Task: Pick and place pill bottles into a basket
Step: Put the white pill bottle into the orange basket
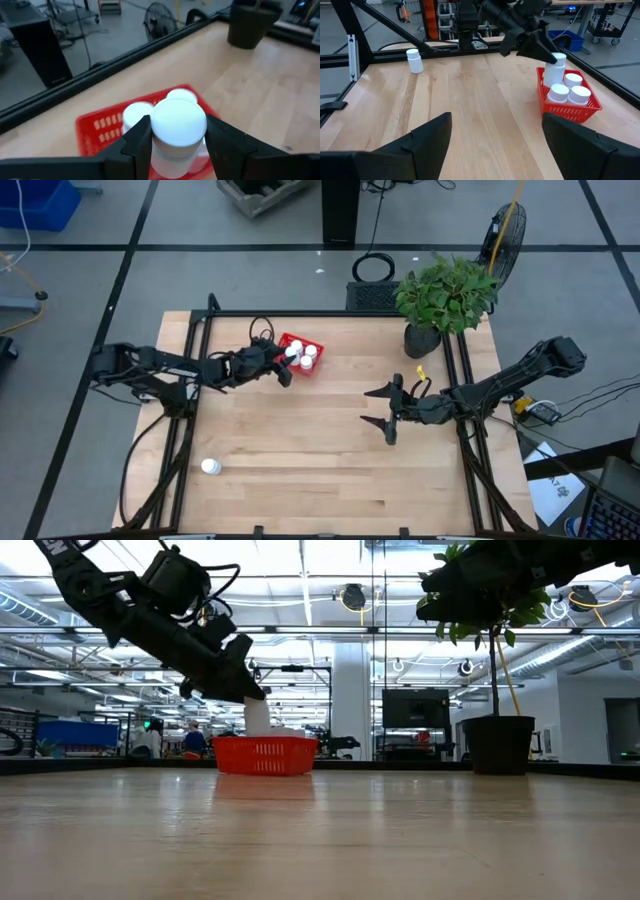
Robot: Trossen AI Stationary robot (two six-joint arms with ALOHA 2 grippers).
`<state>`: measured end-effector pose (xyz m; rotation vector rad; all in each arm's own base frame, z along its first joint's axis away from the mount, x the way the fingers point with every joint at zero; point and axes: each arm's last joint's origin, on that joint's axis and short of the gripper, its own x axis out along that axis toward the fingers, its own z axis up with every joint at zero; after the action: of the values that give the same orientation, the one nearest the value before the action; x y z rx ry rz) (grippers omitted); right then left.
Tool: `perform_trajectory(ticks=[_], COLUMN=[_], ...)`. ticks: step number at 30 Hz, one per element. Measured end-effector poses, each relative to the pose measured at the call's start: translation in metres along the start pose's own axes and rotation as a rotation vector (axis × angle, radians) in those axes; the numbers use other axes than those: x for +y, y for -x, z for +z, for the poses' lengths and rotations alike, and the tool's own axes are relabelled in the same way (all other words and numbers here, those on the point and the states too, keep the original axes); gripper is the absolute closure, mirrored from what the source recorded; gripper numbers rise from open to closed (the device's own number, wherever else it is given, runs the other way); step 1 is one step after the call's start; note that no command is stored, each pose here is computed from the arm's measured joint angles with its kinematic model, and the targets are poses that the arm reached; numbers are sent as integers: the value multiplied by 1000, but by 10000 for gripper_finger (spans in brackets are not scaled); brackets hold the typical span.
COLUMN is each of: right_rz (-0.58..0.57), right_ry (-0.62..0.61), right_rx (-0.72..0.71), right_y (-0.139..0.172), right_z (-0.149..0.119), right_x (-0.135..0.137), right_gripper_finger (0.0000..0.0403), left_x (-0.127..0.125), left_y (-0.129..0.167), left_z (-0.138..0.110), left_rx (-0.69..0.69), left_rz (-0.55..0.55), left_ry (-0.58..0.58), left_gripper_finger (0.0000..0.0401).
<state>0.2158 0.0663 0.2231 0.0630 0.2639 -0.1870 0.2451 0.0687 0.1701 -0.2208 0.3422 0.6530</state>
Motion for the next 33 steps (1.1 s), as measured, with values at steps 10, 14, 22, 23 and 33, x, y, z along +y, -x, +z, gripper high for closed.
perform_trajectory(ticks=[10,14,22,23,33], right_rz=[0,0,0,0,0], right_ry=[-2,-2,-2,-2,-2], right_rx=[0,0,0,0,1], right_y=[0,0,0,0,0], right_z=[0,0,0,0,0], right_x=[0,0,0,0,0], right_gripper_finger=[99,99,99,99,99], left_x=[-2,-2,2,2,-1], left_y=[-14,-17,-27,-29,-34], left_z=[-14,-17,-32,-32,-35], left_rx=[29,42,99,94,81], left_rz=[-5,1,32,30,-7], left_ry=[-9,-15,-11,-5,34], left_gripper_finger=[240,240,240,240,183])
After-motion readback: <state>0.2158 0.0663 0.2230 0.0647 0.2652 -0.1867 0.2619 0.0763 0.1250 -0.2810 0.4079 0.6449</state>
